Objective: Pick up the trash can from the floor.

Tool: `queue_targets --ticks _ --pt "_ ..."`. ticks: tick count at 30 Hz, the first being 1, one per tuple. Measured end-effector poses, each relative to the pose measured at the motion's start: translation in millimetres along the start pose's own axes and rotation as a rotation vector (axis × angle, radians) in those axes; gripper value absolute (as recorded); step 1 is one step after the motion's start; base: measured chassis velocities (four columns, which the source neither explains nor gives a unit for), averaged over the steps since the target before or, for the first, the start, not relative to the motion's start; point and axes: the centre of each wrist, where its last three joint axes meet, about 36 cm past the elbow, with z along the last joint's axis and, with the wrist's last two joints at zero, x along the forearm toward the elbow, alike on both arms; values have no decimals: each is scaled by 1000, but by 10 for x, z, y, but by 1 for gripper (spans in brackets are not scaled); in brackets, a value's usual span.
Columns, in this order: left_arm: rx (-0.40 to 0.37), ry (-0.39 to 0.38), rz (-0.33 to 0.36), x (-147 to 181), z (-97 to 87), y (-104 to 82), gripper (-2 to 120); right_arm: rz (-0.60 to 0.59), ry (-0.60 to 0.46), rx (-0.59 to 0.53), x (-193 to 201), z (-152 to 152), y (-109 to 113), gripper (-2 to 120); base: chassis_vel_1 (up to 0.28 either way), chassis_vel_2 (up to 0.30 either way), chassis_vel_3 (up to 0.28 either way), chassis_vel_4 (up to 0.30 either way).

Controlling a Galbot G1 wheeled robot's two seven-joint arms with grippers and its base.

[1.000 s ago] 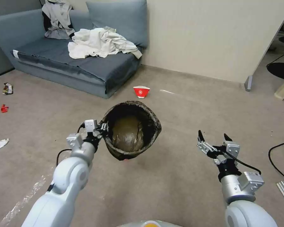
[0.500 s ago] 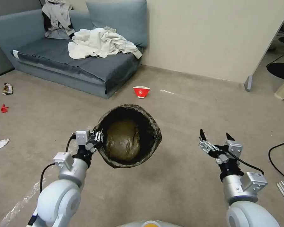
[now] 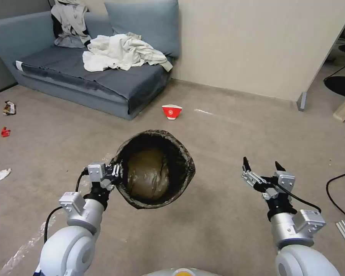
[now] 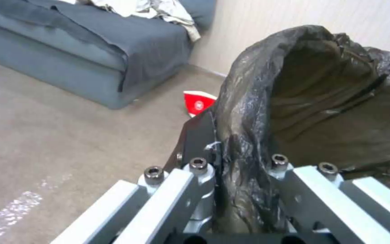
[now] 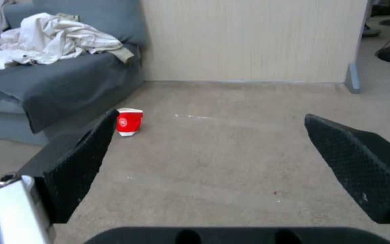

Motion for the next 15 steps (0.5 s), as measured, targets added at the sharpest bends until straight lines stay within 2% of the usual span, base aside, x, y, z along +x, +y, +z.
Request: queue_targets --ticks 7,15 --pt "3 2 15 33 56 91 5 6 2 0 -10 18 -5 100 0 0 0 0" --pt "-17 -3 9 33 59 90 5 6 1 -2 -14 16 0 100 0 0 0 0"
